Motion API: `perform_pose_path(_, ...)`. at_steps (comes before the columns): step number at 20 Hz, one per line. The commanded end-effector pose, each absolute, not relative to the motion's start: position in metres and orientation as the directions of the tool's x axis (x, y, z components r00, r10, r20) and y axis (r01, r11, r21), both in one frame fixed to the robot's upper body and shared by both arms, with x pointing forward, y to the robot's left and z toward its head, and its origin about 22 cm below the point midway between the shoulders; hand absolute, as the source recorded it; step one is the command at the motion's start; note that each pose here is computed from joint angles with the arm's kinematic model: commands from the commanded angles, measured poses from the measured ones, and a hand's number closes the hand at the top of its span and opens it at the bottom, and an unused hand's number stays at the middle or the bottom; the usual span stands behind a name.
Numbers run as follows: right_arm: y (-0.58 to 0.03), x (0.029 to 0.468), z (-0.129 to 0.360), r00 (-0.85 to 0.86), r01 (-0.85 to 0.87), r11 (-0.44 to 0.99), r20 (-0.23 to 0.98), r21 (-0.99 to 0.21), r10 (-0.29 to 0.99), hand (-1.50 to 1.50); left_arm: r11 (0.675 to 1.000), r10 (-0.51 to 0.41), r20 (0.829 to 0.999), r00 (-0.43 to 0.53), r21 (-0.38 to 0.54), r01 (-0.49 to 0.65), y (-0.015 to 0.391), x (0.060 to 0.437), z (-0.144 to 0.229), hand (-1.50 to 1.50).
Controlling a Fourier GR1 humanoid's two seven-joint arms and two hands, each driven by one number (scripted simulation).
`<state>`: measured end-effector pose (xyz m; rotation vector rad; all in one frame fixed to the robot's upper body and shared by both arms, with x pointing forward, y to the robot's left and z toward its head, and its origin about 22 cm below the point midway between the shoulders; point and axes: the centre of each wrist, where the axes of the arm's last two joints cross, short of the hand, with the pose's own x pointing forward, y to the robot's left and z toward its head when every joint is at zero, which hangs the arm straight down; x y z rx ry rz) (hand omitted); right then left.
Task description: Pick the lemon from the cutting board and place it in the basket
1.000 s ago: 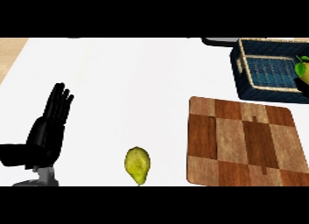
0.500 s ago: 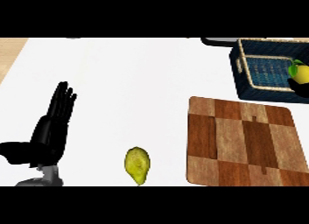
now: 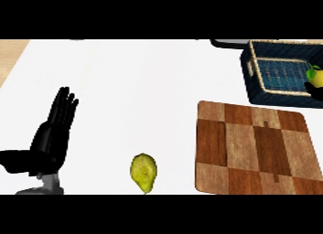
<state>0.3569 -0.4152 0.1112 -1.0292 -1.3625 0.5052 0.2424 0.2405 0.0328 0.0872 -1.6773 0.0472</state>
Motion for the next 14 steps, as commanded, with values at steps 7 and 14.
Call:
perform_pose_path(7, -0.424, 0.373, 0.095, 0.167, 0.233, 0.537, 0.578, -0.810, 0.799, -1.50, 0.996, -0.037, 0.993, -0.113, 0.027, -0.086, 0.229, 0.250, 0.024, 0.00)
perform_pose_path(14, -0.446, 0.365, 0.117, 0.036, 0.406, 0.595, 0.663, -0.693, 0.748, -1.50, 0.995, -0.032, 0.994, -0.101, 0.022, -0.097, 0.242, 0.240, 0.021, 0.00)
